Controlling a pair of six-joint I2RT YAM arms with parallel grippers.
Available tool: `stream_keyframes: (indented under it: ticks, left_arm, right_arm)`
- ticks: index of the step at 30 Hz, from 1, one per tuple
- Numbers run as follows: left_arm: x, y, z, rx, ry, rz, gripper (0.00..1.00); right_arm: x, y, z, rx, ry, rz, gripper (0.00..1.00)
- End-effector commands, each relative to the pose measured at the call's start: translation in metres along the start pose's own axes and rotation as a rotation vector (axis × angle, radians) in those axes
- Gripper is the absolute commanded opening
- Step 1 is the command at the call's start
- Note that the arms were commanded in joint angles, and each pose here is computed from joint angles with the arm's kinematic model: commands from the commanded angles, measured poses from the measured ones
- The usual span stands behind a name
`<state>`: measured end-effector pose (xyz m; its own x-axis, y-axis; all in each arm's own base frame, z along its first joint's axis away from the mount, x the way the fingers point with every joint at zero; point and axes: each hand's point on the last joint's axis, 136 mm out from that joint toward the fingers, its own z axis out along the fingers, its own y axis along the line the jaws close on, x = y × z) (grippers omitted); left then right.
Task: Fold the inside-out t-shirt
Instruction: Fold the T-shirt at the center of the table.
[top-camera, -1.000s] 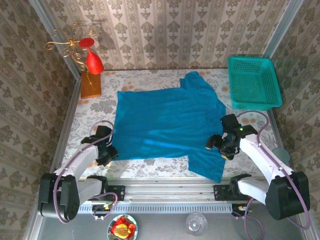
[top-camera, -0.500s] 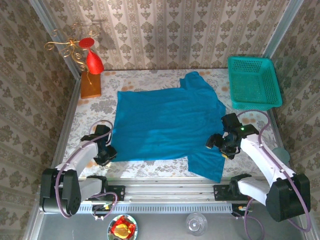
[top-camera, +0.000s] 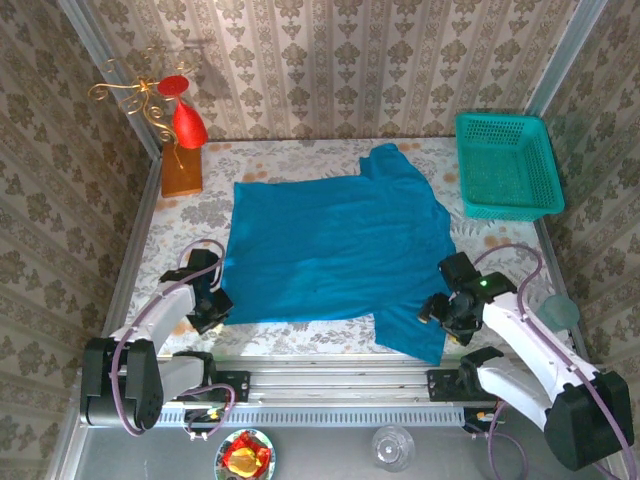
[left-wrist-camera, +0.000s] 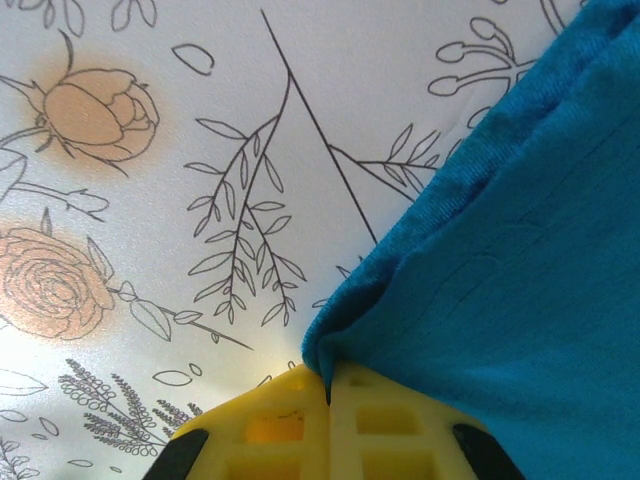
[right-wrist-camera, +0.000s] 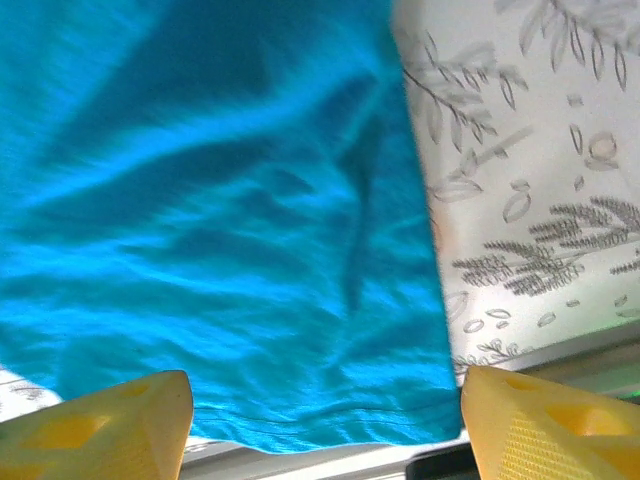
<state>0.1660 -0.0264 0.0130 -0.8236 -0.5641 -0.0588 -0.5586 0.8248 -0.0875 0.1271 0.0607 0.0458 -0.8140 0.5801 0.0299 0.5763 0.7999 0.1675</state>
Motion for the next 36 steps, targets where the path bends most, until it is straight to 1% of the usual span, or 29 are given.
stream_keyframes:
  ticks: [1, 5, 8, 10, 13, 17, 19, 20, 23, 28, 29, 30, 33, 36]
  left_arm:
    - [-0.002, -0.005, 0.007, 0.031, -0.003, 0.016, 0.01]
    - [-0.002, -0.006, 0.007, 0.036, -0.001, 0.018, 0.01]
    - [-0.002, -0.006, 0.006, 0.040, -0.004, 0.015, 0.01]
    - [-0.002, -0.006, 0.006, 0.042, -0.005, 0.012, 0.01]
    - [-0.002, -0.006, 0.006, 0.045, -0.006, 0.011, 0.01]
    - [-0.002, -0.006, 0.006, 0.045, -0.007, 0.007, 0.01]
    - [-0.002, -0.005, 0.006, 0.045, -0.008, 0.005, 0.01]
    - [-0.002, -0.005, 0.005, 0.046, -0.009, 0.006, 0.01]
    - [-0.003, -0.006, 0.005, 0.049, -0.010, 0.007, 0.01]
    - [-0.004, -0.009, 0.001, 0.061, -0.017, 0.008, 0.01]
    - [-0.005, -0.009, -0.001, 0.067, -0.021, 0.005, 0.00]
    - [-0.005, -0.010, -0.003, 0.074, -0.027, 0.001, 0.00]
    - [-0.008, -0.011, -0.013, 0.101, -0.068, -0.019, 0.00]
    - [-0.009, -0.012, -0.026, 0.144, -0.120, -0.045, 0.00]
  right_arm:
    - [0.011, -0.016, 0.010, 0.052, 0.018, 0.113, 0.70]
    - [0.011, -0.016, 0.014, 0.053, 0.009, 0.160, 0.66]
    - [0.014, -0.017, 0.024, 0.051, 0.030, 0.223, 0.61]
    - [0.017, -0.016, 0.032, 0.040, 0.049, 0.282, 0.56]
    - [0.019, -0.019, 0.040, 0.039, 0.050, 0.358, 0.51]
    - [0.018, -0.023, 0.043, 0.036, 0.028, 0.417, 0.43]
    - [0.018, -0.023, 0.044, 0.030, 0.025, 0.424, 0.34]
    - [0.018, -0.023, 0.044, 0.027, 0.023, 0.424, 0.32]
    - [0.017, -0.023, 0.040, 0.018, 0.011, 0.425, 0.24]
    - [0.014, -0.021, 0.032, -0.005, -0.014, 0.414, 0.06]
    - [0.012, -0.021, 0.027, -0.009, -0.030, 0.407, 0.01]
    - [0.010, -0.021, 0.022, -0.009, -0.045, 0.399, 0.00]
    - [0.002, -0.024, -0.003, -0.010, -0.112, 0.366, 0.00]
    - [0.004, -0.033, -0.023, -0.025, -0.162, 0.342, 0.00]
